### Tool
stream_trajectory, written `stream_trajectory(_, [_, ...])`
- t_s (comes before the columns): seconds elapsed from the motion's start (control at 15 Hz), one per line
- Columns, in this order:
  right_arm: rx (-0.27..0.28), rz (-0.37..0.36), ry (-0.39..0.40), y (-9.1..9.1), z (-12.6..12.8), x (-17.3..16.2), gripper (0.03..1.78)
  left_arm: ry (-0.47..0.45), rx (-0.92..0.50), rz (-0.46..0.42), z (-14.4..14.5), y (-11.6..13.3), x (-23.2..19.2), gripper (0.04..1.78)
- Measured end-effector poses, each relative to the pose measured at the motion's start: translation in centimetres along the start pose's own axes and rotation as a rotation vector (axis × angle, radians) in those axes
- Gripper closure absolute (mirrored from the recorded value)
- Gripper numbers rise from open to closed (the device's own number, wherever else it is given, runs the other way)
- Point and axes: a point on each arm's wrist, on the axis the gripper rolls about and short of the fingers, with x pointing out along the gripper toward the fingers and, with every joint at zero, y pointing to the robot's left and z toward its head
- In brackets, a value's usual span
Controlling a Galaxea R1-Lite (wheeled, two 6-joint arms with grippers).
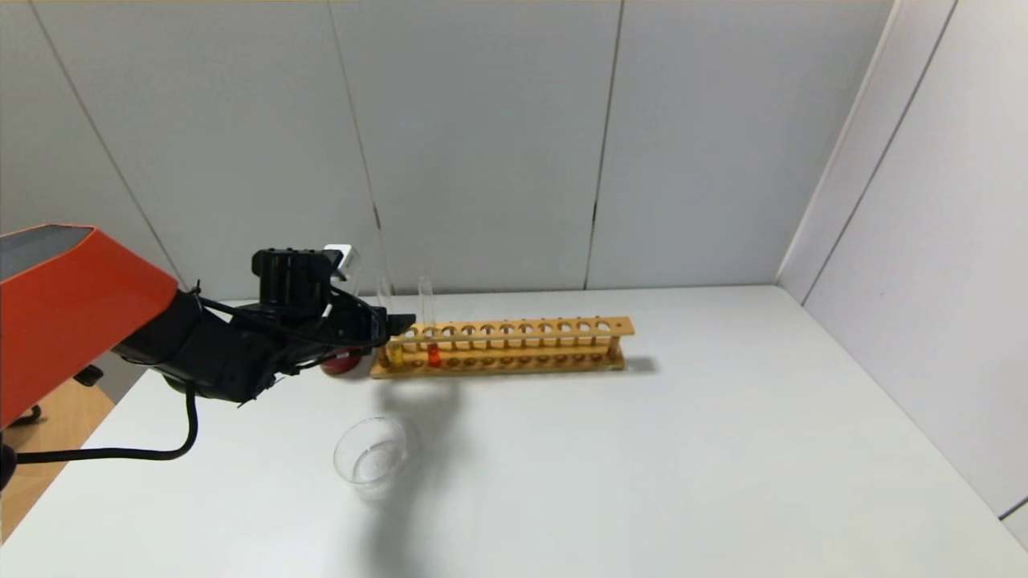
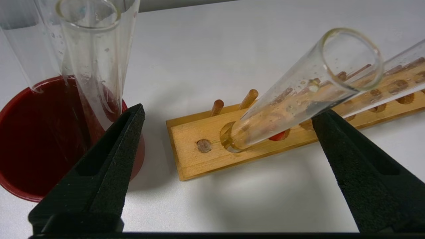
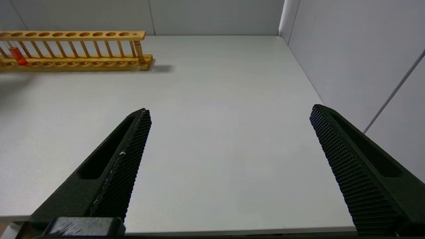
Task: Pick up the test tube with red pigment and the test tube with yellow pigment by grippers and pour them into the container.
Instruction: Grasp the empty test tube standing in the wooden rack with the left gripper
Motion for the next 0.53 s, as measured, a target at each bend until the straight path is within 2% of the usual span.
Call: stream_trajectory(0.53, [0.000,0.000,0.000,0.00,0.00,0.00,0.06,-0.005,0.003,-0.002,0.09,0.02,0.62,0.07])
